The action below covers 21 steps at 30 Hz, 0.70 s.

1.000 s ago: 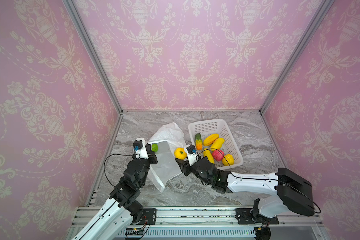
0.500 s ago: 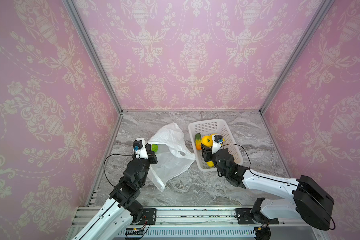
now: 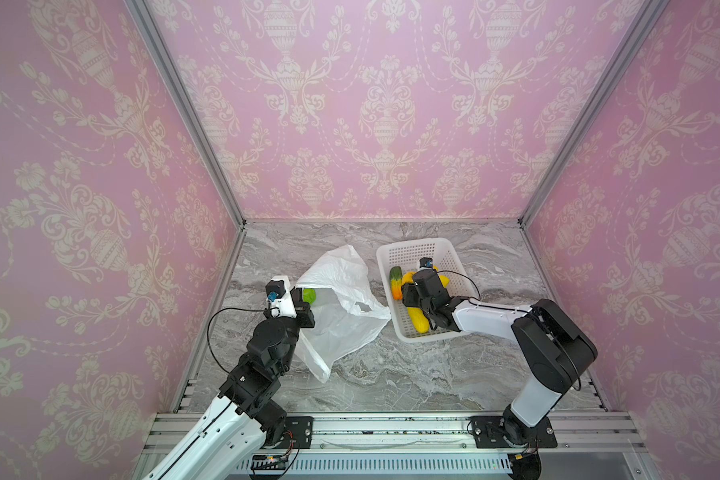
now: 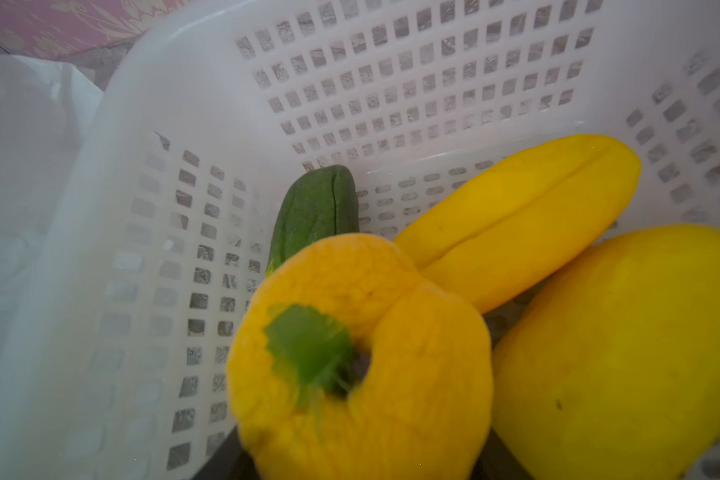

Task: Untie the knot of the plastic bag and take out the fruit
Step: 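Open the right gripper to release the yellow pepper into the basket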

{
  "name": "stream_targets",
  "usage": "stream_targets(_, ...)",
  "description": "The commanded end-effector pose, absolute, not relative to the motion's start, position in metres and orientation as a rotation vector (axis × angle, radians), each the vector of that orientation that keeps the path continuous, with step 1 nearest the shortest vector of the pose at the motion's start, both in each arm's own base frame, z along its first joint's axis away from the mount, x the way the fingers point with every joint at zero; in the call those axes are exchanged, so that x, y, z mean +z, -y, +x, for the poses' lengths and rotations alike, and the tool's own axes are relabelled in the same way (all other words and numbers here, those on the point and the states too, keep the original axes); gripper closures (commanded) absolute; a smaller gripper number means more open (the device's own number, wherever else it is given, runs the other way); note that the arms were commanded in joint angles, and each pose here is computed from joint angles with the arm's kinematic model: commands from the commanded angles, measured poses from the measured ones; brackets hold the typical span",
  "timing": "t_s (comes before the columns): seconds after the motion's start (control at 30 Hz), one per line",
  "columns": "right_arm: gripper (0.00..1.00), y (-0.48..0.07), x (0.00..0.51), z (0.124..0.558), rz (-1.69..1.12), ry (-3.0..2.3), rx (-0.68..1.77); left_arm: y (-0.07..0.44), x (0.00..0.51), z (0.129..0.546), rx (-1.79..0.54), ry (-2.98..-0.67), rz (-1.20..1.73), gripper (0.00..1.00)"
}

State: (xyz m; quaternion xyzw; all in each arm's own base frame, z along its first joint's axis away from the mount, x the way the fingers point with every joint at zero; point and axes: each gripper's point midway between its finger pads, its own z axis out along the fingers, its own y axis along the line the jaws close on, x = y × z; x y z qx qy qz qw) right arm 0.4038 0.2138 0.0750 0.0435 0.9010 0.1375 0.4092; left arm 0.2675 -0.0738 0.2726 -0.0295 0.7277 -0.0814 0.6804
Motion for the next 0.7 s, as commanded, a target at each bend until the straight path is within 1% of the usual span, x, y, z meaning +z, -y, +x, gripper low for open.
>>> stream_targets(0.0, 0.30, -0.207, 0.046, 0.396, 0.137, -2.381, 0.365, 0.073, 0.285, 0.267, -0.179, -1.605, -0.051, 1.00)
stream_targets(0.07, 0.20, -0.205, 0.047, 0.396, 0.140, -2.368, 0.380, 0.073, 0.285, 0.267, -0.181, -1.604, -0.051, 1.00)
stream_targets(0.13, 0.14, -0.207, 0.054, 0.394, 0.124, -2.342, 0.404, 0.074, 0.285, 0.267, -0.181, -1.605, -0.050, 1.00)
stream_targets(0.27, 0.06, -0.204, 0.072, 0.389, 0.091, -2.281, 0.424, 0.074, 0.285, 0.267, -0.182, -1.605, -0.049, 1.00)
stream_targets(0.5, 0.04, -0.197, 0.119, 0.375, 0.041, -2.151, 0.428, 0.075, 0.285, 0.268, -0.184, -1.607, -0.046, 1.00)
stream_targets(0.6, 0.05, -0.201, 0.143, 0.361, -0.015, -2.080, 0.422, 0.075, 0.285, 0.268, -0.187, -1.608, -0.045, 1.00)
stream_targets(0.67, 0.10, -0.210, 0.162, 0.348, -0.076, -2.013, 0.432, 0.076, 0.284, 0.268, -0.186, -1.609, -0.043, 1.00)
